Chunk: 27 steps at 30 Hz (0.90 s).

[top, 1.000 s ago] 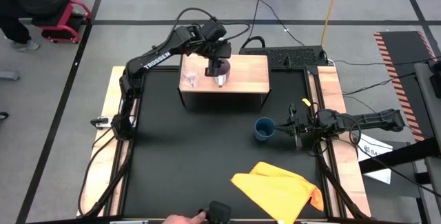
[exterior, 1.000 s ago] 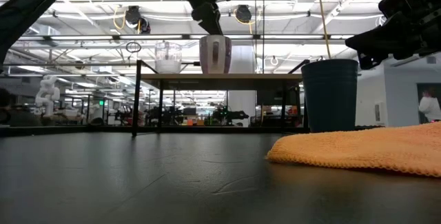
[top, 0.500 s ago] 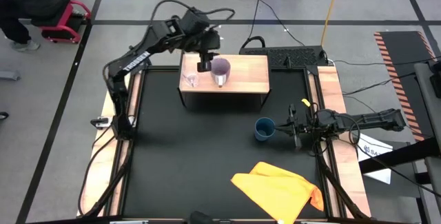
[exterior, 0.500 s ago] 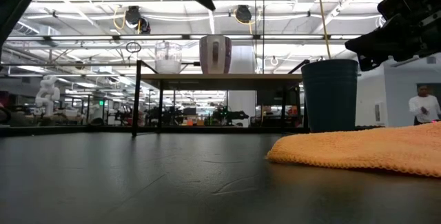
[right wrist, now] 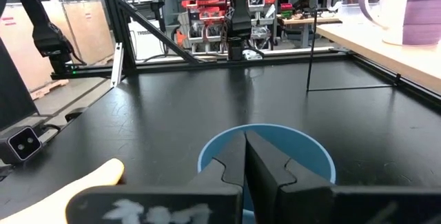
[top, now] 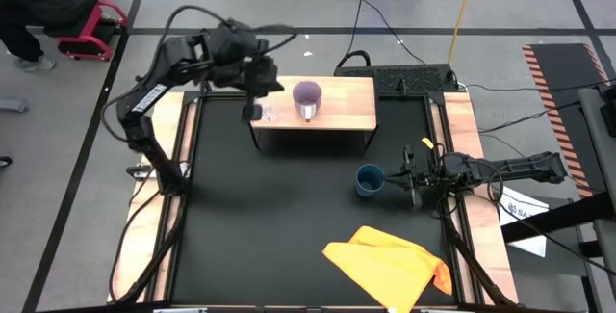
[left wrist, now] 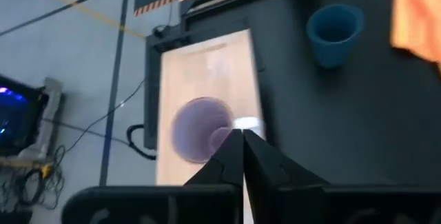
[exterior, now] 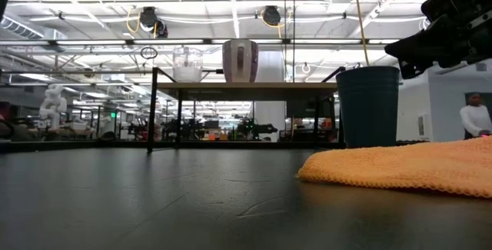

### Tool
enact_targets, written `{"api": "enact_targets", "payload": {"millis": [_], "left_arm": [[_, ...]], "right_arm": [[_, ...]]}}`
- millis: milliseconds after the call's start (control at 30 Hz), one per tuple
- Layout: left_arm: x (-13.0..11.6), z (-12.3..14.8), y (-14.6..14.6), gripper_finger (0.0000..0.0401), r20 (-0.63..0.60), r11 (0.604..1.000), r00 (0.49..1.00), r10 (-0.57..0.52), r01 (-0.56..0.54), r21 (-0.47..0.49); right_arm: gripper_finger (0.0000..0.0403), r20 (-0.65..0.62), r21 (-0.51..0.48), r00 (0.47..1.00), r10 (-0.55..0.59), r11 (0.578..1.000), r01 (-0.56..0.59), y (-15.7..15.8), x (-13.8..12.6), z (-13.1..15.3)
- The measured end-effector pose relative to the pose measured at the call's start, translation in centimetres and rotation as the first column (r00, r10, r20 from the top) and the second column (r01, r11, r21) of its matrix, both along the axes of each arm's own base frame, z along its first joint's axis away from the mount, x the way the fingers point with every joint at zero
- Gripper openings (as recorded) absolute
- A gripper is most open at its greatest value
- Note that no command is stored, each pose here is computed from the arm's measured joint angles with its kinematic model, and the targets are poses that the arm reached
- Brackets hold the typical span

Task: Stack small to large cups/mugs on shelf
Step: Put the dark blue cup on the shelf

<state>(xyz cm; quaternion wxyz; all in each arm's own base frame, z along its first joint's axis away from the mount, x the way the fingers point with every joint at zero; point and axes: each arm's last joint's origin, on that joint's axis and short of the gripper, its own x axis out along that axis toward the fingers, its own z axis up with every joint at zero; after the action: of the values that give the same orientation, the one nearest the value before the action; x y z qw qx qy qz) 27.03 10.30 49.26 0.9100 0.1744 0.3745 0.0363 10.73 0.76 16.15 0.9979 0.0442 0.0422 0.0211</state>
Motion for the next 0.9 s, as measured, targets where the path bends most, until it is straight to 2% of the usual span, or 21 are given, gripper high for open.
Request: {"api": "enact_targets", "payload": {"millis": [300, 500, 633, 700, 900], "left_arm": [[-1.7, 2.0, -3.9, 0.0001, 0.098, 0.996, 0.991, -0.086, 0.088, -0.009], [-2.0, 2.6, -4.5, 0.0001, 0.146, 0.998, 0.988, -0.053, 0.058, -0.029], [-2.1, 2.7, -5.5, 0.0001, 0.157, 0.985, 0.977, -0.144, 0.157, -0.074], [-2.0, 2.5, -6.4, 0.0001, 0.133, 0.977, 0.972, -0.194, 0.203, -0.059], [-1.8, 2.5, -8.4, 0.0, 0.123, 0.968, 0.962, -0.245, 0.249, -0.015]], "right_arm": [[0.0, 0.0, 0.0, 1.0, 0.0, 1.0, 0.0, 0.0, 0.0, 0.0], [0.0, 0.0, 0.0, 1.0, 0.0, 1.0, 0.0, 0.0, 0.0, 0.0], [0.0, 0.0, 0.0, 1.0, 0.0, 1.0, 0.0, 0.0, 0.0, 0.0], [0.0, 0.0, 0.0, 1.0, 0.0, 1.0, 0.0, 0.0, 0.0, 0.0], [0.0, 0.0, 0.0, 1.0, 0.0, 1.0, 0.0, 0.0, 0.0, 0.0]]}}
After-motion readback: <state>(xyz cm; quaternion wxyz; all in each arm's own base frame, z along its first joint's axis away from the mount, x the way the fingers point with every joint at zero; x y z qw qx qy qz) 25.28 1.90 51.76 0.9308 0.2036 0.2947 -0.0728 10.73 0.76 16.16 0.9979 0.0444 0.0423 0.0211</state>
